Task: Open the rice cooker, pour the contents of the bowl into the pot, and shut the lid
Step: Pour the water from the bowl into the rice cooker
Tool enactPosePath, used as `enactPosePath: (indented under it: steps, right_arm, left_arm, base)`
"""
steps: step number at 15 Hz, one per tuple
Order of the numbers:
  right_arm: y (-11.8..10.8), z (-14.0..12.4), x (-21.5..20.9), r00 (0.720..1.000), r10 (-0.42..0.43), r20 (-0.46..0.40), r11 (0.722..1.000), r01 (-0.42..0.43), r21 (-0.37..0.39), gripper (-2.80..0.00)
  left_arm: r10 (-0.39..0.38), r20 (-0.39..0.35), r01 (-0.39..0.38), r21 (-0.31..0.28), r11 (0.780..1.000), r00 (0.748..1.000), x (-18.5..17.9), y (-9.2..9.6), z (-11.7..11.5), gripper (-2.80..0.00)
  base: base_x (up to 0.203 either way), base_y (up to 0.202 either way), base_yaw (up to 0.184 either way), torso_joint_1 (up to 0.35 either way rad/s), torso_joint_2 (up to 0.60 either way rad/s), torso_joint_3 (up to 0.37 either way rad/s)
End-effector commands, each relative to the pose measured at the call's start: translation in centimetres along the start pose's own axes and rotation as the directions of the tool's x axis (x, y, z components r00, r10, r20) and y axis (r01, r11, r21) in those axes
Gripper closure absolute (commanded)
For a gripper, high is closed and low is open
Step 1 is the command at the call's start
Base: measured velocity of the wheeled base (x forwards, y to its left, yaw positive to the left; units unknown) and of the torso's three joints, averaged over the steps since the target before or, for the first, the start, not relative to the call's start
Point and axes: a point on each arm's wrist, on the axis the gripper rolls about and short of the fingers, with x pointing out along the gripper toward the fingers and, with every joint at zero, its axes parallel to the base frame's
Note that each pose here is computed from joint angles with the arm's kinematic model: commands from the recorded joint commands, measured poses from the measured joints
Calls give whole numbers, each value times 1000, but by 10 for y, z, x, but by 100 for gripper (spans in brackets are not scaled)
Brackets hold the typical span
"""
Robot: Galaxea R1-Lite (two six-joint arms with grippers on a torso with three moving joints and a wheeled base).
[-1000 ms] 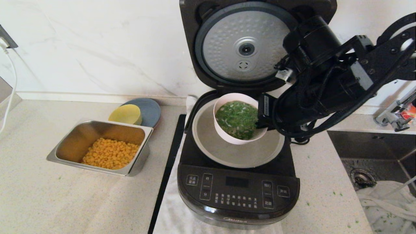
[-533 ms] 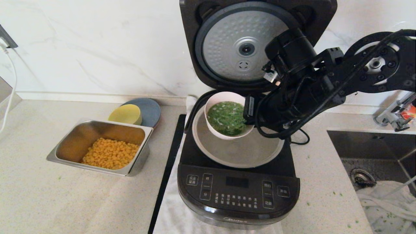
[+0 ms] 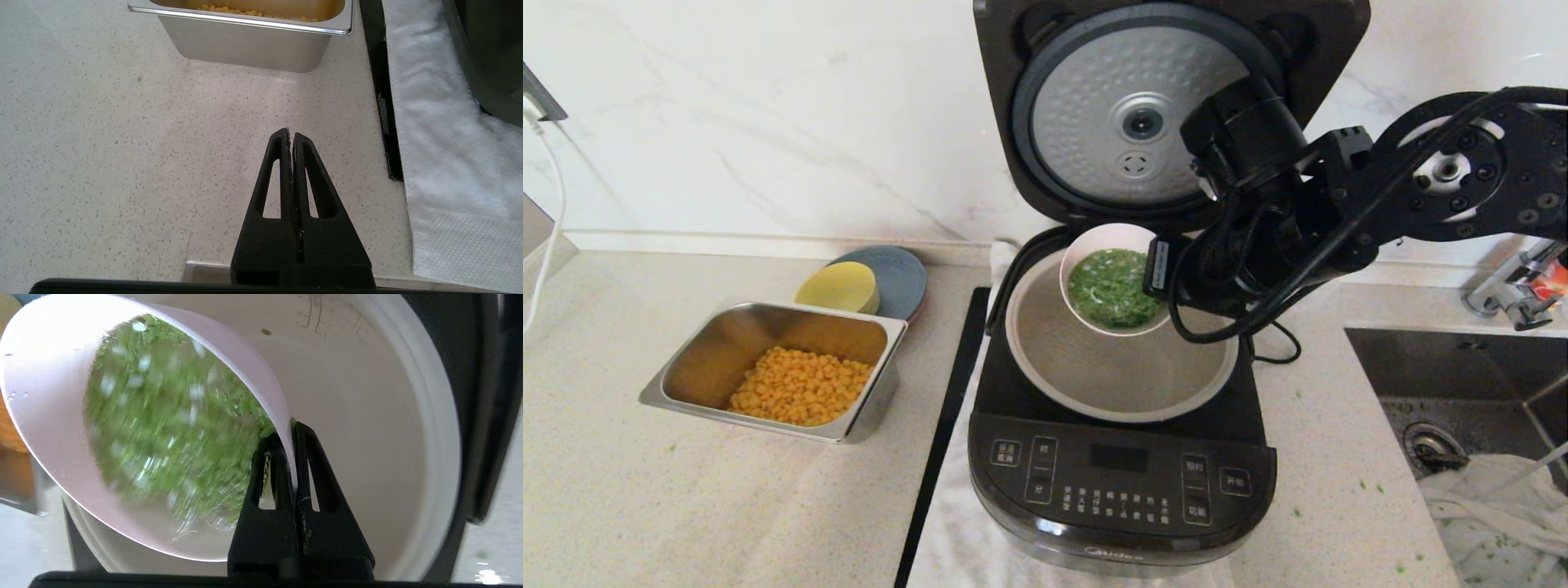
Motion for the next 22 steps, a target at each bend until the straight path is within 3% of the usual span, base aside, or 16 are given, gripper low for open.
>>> enactPosePath:
  steps: [1,6,9,13,15,18,22]
  right_arm:
    - [7,-6,-12,1000,-9,26,999,10,-50,0]
    - [18,-27,4,978,-117,170,976,145,-160,0]
    - [20,-38,17,942,-155,299,955,220,-198,0]
    - [23,-41,15,864,-146,481,930,285,-231,0]
    - [27,-42,11,817,-122,564,922,304,-241,0]
    - [33,-43,5,715,-67,696,911,327,-249,0]
    - [36,-50,2,532,-16,847,891,391,-229,0]
  left_arm:
    - [0,-2,0,-1,1000,1000,0,0,0,0]
    - [0,0,0,0,1000,1000,0,0,0,0]
    - [0,0,0,0,1000,1000,0,0,0,0]
    - [0,-1,0,0,1000,1000,0,0,0,0]
    - [0,-2,0,-1,1000,1000,0,0,0,0]
    - [0,-1,0,0,1000,1000,0,0,0,0]
    - [0,0,0,-1,1000,1000,0,0,0,0]
  base:
    - [0,0,0,0,0,0]
    - [0,0,0,0,0,0]
    - [0,0,0,0,0,0]
    - [0,0,0,0,0,0]
    - [0,0,0,0,0,0]
    - [0,0,0,0,0,0]
    - [0,0,0,0,0,0]
